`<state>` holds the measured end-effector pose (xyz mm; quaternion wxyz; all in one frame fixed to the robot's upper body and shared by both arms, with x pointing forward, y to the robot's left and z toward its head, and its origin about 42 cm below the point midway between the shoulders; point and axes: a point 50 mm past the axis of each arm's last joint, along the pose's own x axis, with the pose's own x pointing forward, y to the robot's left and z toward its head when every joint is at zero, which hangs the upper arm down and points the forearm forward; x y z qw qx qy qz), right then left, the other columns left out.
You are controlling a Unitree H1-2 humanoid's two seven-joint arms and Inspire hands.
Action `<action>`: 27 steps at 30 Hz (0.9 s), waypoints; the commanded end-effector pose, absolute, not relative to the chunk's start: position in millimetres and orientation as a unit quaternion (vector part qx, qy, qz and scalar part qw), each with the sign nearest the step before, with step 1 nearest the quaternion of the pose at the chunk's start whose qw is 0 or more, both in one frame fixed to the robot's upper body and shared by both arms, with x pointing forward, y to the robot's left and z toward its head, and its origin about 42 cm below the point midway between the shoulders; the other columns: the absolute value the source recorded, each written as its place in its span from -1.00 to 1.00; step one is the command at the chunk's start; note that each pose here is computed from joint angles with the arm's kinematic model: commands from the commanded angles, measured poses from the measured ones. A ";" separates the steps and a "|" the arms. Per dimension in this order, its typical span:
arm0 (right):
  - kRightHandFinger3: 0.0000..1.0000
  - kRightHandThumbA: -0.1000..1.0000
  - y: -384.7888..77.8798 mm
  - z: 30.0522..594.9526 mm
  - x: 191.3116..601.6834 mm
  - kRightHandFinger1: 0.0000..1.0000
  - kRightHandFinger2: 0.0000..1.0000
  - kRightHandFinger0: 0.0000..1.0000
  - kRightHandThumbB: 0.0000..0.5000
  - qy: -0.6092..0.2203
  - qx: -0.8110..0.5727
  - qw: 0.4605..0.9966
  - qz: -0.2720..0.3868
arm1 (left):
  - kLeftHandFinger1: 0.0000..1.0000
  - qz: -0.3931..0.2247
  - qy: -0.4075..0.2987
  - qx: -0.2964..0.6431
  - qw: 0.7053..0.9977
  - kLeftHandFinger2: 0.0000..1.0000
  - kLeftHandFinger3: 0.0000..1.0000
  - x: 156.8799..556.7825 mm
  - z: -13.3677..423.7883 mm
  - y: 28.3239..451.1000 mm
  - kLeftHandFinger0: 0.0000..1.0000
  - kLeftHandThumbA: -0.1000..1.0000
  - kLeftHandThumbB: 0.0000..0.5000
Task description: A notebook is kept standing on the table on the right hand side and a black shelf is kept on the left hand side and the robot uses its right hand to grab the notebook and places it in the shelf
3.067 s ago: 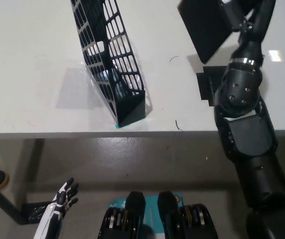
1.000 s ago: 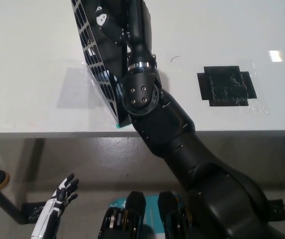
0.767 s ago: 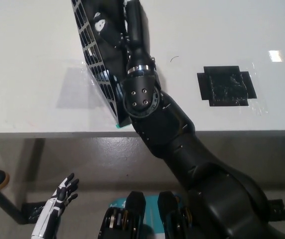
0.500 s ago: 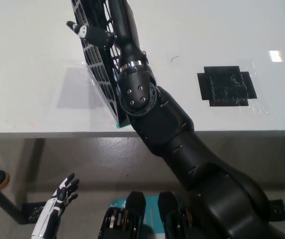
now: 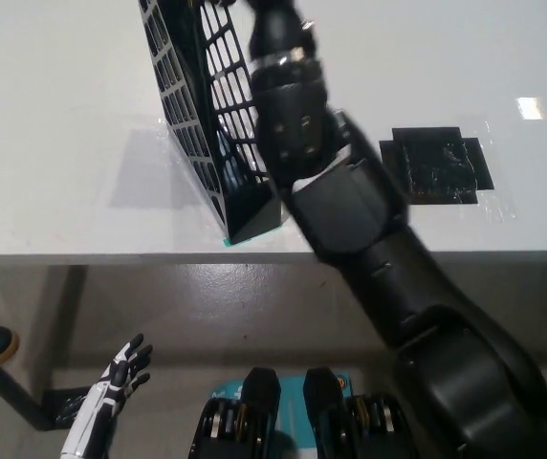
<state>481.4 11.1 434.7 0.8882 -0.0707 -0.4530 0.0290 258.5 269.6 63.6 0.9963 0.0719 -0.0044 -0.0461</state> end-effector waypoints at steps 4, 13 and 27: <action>1.00 1.00 -86.5 553.2 399.5 1.00 1.00 1.00 0.86 -0.597 -0.076 0.799 0.002 | 1.00 -0.047 -0.034 0.081 0.995 1.00 1.00 263.0 73.6 274.0 1.00 1.00 -0.59; 1.00 1.00 -164.0 481.9 317.4 1.00 1.00 1.00 1.00 -0.622 -0.085 0.778 -0.010 | 1.00 -0.045 -0.031 0.077 0.996 1.00 1.00 261.3 72.5 273.1 1.00 1.00 -0.64; 1.00 1.00 -205.7 260.7 280.9 1.00 1.00 1.00 0.78 -0.386 -0.112 0.915 -0.008 | 1.00 -0.045 -0.027 0.074 0.996 1.00 1.00 260.1 71.1 274.2 1.00 1.00 -0.61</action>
